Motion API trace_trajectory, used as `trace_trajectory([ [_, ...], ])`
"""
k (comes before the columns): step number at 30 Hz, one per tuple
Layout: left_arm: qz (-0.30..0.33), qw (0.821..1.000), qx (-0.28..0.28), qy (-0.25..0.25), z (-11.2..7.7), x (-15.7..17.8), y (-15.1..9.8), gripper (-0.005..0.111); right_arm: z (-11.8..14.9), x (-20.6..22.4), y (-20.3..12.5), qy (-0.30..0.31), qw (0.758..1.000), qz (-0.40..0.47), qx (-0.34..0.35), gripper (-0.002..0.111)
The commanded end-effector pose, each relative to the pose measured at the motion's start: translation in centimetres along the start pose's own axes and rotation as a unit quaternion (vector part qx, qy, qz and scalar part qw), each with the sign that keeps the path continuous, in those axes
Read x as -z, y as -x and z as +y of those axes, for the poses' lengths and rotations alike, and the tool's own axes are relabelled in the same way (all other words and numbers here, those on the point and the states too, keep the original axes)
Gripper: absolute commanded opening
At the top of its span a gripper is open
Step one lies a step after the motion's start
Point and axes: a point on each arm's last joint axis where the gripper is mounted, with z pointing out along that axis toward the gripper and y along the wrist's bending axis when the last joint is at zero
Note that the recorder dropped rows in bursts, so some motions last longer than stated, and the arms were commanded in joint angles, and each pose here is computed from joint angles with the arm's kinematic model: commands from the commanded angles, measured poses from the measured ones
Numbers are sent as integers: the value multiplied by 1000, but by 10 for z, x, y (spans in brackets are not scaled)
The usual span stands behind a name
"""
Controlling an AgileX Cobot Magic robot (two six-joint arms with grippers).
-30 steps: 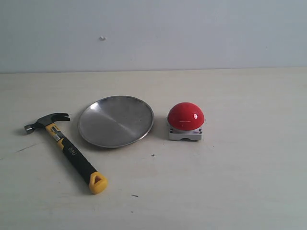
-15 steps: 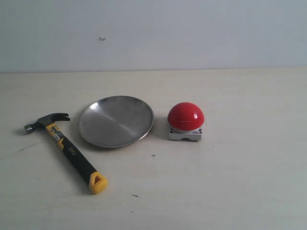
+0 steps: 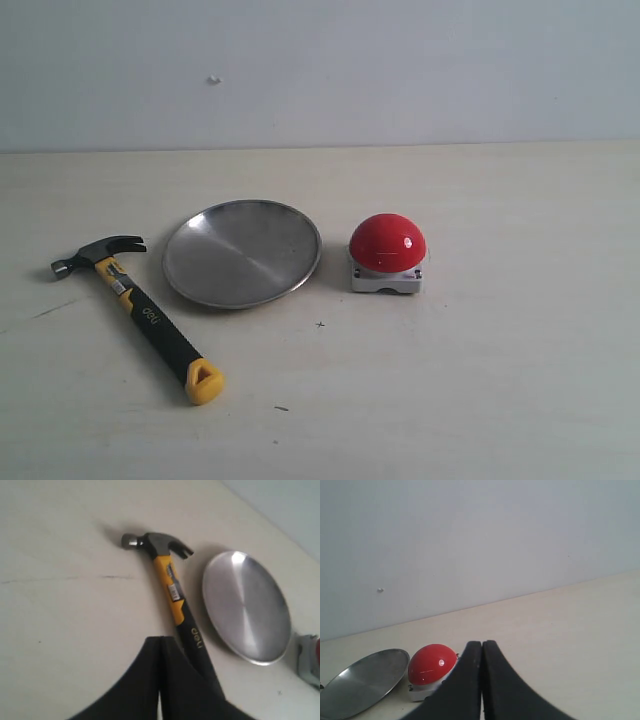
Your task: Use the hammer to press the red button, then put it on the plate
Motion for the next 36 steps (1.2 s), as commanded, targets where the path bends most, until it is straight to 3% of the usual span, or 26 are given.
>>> trace_trajectory([
  [1, 54, 997, -42, 24, -2, -13, 3, 0, 0, 1, 1, 2, 1000, -5, 7, 0],
  [4, 75, 995, -68, 21, -9, -16, 10, 0, 0, 1, 1, 2, 1000, -5, 7, 0],
  [6, 55, 998, -37, 3, -13, -17, 13, 0, 0, 1, 1, 2, 1000, -5, 7, 0],
  [7, 62, 998, 11, -14, -16, -17, 12, 0, 0, 1, 1, 2, 1000, -5, 7, 0],
  [8, 77, 997, 21, -16, -17, -17, 9, 0, 0, 1, 1, 2, 1000, -5, 7, 0],
  [13, 122, 992, 2, -4, -15, -15, 1, 0, 0, 1, 1, 2, 1000, -5, 7, 0],
  [32, 118, 993, -20, 5, -12, -15, 2, 0, 0, 1, 1, 2, 1000, -5, 7, 0],
  [35, 83, 996, -40, 9, -12, -17, 8, 0, 0, 1, 1, 2, 1000, -5, 7, 0],
  [36, 72, 997, -17, 5, -13, -18, 11, 0, 0, 1, 1, 2, 1000, -5, 7, 0],
])
